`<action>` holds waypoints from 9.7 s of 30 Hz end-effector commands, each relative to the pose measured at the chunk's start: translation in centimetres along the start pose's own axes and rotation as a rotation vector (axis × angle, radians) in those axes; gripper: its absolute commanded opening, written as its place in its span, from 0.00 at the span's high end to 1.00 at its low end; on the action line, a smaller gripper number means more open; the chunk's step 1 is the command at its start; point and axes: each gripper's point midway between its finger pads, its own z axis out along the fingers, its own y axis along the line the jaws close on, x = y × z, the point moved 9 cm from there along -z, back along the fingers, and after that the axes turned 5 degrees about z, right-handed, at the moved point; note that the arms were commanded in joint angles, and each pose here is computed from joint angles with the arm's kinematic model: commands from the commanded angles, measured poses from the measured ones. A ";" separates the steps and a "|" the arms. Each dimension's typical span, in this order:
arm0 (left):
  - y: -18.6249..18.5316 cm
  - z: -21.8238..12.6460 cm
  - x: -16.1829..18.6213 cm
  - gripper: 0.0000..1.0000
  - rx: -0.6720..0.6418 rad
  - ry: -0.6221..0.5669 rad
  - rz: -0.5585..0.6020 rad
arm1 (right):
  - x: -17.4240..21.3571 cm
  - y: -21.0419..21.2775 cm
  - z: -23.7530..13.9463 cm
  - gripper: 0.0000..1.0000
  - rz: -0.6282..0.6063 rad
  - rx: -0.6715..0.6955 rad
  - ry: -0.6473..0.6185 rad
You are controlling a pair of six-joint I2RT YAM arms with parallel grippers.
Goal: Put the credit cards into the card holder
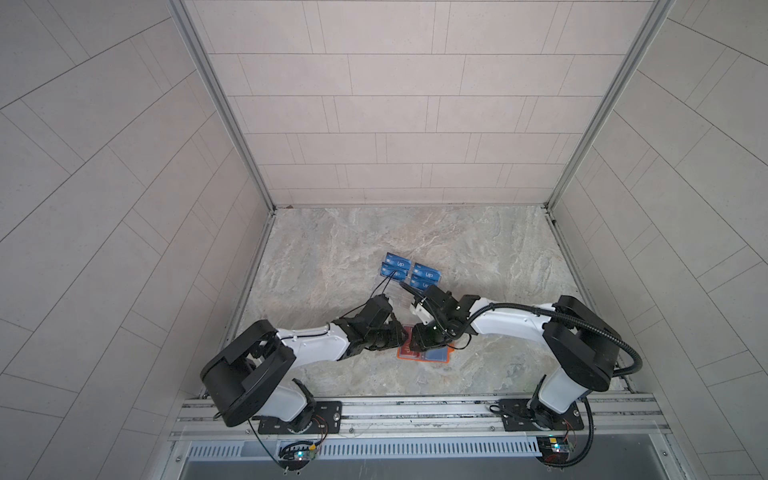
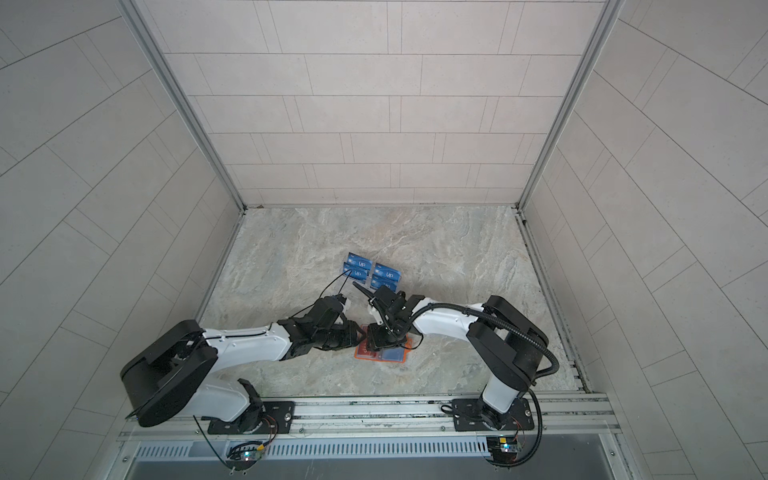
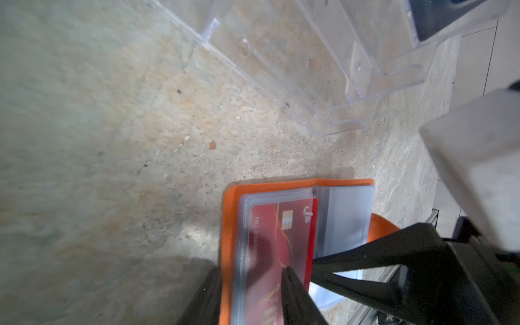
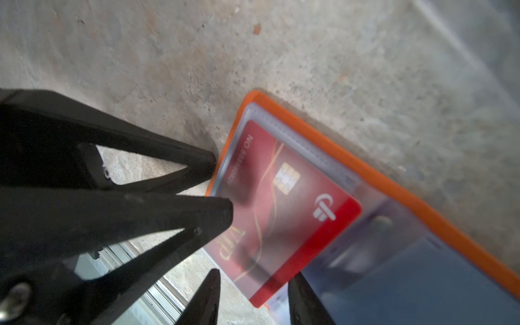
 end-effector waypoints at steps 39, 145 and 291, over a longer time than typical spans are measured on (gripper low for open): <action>-5.0 -1.9 -2.1 0.55 -0.008 0.064 0.068 | -0.1 -3.8 -4.4 0.82 0.018 0.034 -0.111; -2.7 5.6 0.3 0.70 0.242 0.141 -0.131 | 1.2 -6.4 -2.9 0.84 0.121 0.137 -0.106; 2.3 -1.6 1.2 0.70 -0.201 0.069 0.016 | -14.2 0.8 -10.9 0.76 -0.358 0.266 -0.179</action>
